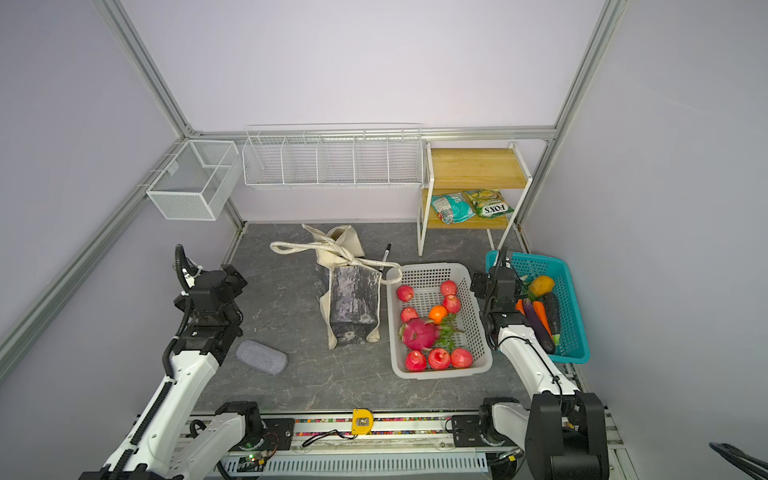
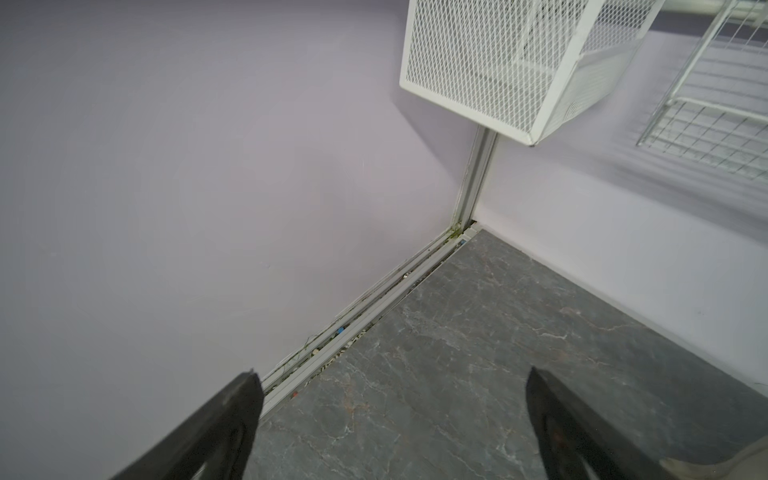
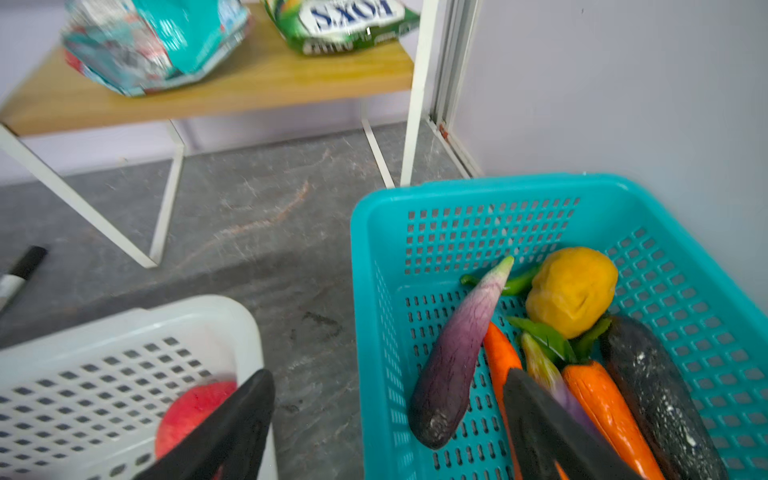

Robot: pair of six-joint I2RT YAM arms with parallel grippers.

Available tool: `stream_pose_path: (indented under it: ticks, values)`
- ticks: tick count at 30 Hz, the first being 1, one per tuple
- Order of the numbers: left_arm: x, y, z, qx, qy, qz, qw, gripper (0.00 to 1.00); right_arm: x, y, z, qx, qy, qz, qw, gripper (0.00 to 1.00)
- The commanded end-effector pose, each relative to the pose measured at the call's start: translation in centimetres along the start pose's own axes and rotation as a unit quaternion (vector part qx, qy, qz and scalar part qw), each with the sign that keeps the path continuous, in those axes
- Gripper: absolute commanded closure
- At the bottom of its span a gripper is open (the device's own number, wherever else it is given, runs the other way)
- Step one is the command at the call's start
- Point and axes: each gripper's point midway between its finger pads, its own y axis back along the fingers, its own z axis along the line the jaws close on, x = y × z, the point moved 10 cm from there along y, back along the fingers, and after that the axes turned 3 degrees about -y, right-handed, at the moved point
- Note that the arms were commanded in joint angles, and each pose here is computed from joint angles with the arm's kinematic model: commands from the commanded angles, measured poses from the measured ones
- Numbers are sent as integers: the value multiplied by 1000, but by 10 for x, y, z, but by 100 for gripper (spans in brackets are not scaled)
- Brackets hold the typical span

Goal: Place the food into the grocery bag and tie it

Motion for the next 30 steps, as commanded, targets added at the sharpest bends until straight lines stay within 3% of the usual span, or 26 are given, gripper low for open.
stream_pose_path:
  ticks: [1,6,11,22,30]
  values:
    - [14,0,4,-8,-14,-35,999,0,20,-9,-6,5,15,-6,1000,11]
    - [56,-5,6,34,-23,-35,999,1,50,-27,-7,-11,-7,-6,1000,11]
    - [84,-12,7,43,-12,-36,998,1,48,-37,-3,-34,-2,-25,999,11]
    - [114,-46,-16,103,9,-31,994,1,55,-50,7,-61,32,-31,997,11]
    - [125,-64,-36,143,-31,-20,989,1,66,-51,9,-87,40,-45,994,12]
